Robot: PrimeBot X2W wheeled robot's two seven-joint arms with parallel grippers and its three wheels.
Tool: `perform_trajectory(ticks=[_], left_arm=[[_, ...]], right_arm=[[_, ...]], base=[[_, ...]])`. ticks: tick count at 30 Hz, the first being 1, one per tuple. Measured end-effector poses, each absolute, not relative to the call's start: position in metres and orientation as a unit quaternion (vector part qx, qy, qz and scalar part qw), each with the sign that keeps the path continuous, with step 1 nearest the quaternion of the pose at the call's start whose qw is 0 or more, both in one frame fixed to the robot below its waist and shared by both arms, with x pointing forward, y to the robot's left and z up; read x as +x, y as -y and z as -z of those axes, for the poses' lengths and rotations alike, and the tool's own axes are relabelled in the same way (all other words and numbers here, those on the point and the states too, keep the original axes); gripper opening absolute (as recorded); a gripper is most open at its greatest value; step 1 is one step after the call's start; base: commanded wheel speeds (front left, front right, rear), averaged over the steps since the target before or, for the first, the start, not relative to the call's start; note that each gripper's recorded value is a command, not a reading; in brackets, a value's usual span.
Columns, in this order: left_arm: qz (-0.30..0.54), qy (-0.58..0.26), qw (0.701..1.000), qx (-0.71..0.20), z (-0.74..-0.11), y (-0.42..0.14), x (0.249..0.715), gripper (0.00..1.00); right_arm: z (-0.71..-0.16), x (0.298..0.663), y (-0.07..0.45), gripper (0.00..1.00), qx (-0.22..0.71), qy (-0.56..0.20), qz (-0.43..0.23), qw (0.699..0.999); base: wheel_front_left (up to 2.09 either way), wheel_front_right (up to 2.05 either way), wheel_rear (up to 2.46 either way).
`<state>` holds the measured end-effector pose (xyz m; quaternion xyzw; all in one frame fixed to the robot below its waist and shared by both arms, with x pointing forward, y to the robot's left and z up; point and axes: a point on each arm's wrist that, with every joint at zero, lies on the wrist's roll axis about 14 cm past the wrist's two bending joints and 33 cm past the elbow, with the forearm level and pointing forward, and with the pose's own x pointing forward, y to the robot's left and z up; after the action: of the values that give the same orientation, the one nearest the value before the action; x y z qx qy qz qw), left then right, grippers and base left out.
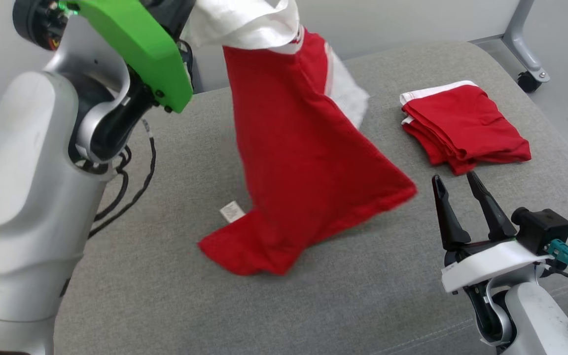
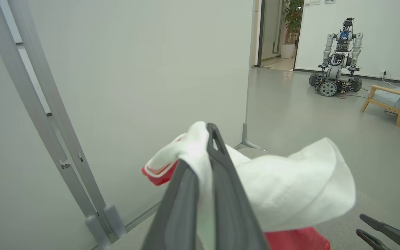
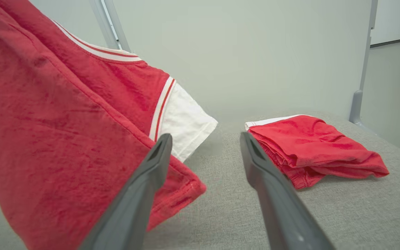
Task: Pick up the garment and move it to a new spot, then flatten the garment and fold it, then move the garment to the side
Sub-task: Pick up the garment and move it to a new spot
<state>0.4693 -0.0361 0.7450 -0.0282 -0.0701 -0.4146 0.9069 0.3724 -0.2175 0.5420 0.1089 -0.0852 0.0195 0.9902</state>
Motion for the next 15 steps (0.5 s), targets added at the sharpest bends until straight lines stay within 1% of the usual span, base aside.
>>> perform_trajectory(ticks=[3, 7, 12, 15], left_arm=[[0.395, 0.030, 0.917, -0.045, -0.704, 0.024, 0.477, 0.00], [0.347, -0.035, 0.933, -0.081, -0.633, -0.008, 0.478, 0.00], [0.244, -0.120, 0.955, -0.122, -0.539, -0.072, 0.471, 0.00], [0.187, -0.160, 0.959, -0.143, -0.491, -0.106, 0.456, 0.00]], right_arm=[[-0.536, 0.374, 0.216, 1.00, 0.111, 0.077, -0.020, 0.991], [-0.530, 0.375, 0.213, 1.00, 0.112, 0.067, -0.024, 0.991], [-0.525, 0.378, 0.210, 1.00, 0.109, 0.058, -0.029, 0.992], [-0.524, 0.379, 0.209, 1.00, 0.106, 0.057, -0.034, 0.992]], base=[[0.00, 0.00, 0.00], [0.00, 0.00, 0.00], [0.00, 0.00, 0.00], [0.00, 0.00, 0.00]])
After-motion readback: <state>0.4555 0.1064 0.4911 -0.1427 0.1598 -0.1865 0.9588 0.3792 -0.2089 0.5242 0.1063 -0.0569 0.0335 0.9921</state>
